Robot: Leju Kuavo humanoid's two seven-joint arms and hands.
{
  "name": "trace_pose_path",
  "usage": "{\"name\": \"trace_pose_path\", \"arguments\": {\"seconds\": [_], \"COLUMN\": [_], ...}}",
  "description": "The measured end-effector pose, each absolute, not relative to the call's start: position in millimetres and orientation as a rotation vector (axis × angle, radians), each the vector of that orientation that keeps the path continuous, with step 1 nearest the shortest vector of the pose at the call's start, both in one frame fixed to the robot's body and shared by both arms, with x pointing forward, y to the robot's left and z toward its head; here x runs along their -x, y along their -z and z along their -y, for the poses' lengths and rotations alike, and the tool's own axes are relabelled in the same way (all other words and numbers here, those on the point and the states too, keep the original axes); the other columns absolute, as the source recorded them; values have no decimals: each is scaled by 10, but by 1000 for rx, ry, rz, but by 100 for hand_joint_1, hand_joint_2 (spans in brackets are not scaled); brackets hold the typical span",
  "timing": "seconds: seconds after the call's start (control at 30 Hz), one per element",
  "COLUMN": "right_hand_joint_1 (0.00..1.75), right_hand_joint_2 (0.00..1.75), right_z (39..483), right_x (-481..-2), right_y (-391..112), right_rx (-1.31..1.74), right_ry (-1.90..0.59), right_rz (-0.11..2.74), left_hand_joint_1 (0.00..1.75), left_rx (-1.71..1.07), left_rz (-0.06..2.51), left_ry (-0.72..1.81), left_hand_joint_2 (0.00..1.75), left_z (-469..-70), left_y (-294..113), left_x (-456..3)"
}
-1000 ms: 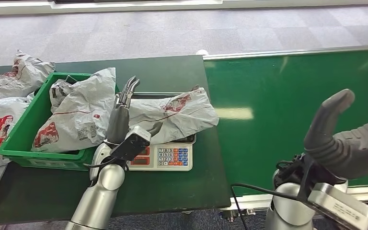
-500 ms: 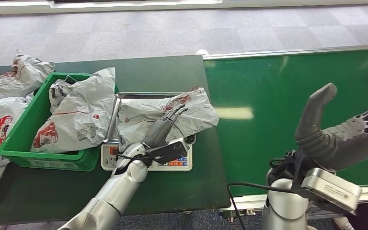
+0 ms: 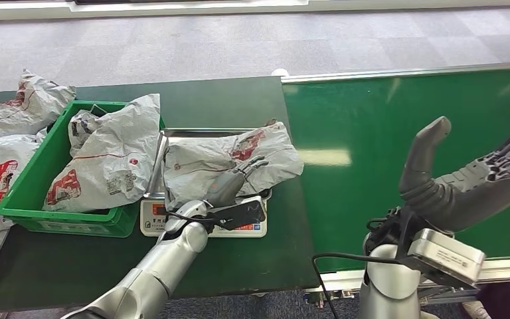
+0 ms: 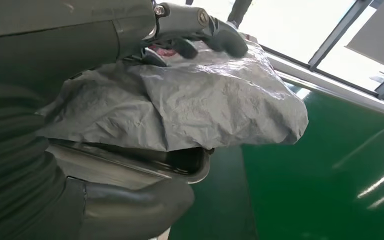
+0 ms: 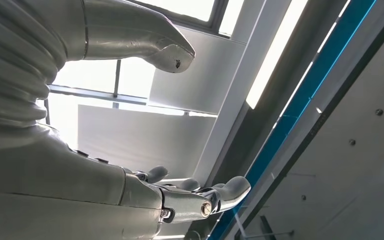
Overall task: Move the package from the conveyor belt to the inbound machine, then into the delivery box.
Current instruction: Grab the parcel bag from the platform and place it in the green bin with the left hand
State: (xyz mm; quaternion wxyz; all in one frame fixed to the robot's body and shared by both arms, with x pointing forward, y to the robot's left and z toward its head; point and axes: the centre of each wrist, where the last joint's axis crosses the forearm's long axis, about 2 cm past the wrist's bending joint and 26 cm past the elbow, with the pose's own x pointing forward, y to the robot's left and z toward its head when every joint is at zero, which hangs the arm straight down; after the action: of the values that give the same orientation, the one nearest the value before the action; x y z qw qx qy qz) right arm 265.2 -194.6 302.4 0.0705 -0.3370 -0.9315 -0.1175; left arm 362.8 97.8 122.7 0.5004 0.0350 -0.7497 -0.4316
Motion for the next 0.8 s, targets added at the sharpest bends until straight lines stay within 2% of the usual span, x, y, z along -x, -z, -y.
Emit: {"name": "trace_pose_path", "arguments": {"seconds": [0.57, 0.63, 0.7, 0.77, 0.8], "right_hand_joint_1": [0, 0, 0, 0, 0], "right_hand_joint_2": [175, 175, 175, 175, 175], "right_z": [1924, 1924, 1924, 1924, 1923], "right_x": [-2688, -2688, -2688, -2688, -2689], "right_y": [-2983, -2983, -2984, -2984, -2983], "right_rx": [988, 992, 995, 997, 997], "right_ry": [350, 346, 342, 340, 339], "right_rz": [2807, 2807, 2807, 2806, 2806], "left_hand_joint_1": [175, 123, 36, 0, 0], "left_rx": [-172, -184, -201, -224, -236], "left_rz": [1833, 1840, 1848, 1856, 1860], "left_ry": [1024, 1020, 1015, 1009, 1007], "left_hand_joint_2": [175, 175, 175, 175, 175], "left_z": [-1065, -1085, -1104, -1120, -1127], "left_y": [-1263, -1277, -1296, -1319, -1329], "left_x": [-3703, -3716, -3729, -3742, -3747]}}
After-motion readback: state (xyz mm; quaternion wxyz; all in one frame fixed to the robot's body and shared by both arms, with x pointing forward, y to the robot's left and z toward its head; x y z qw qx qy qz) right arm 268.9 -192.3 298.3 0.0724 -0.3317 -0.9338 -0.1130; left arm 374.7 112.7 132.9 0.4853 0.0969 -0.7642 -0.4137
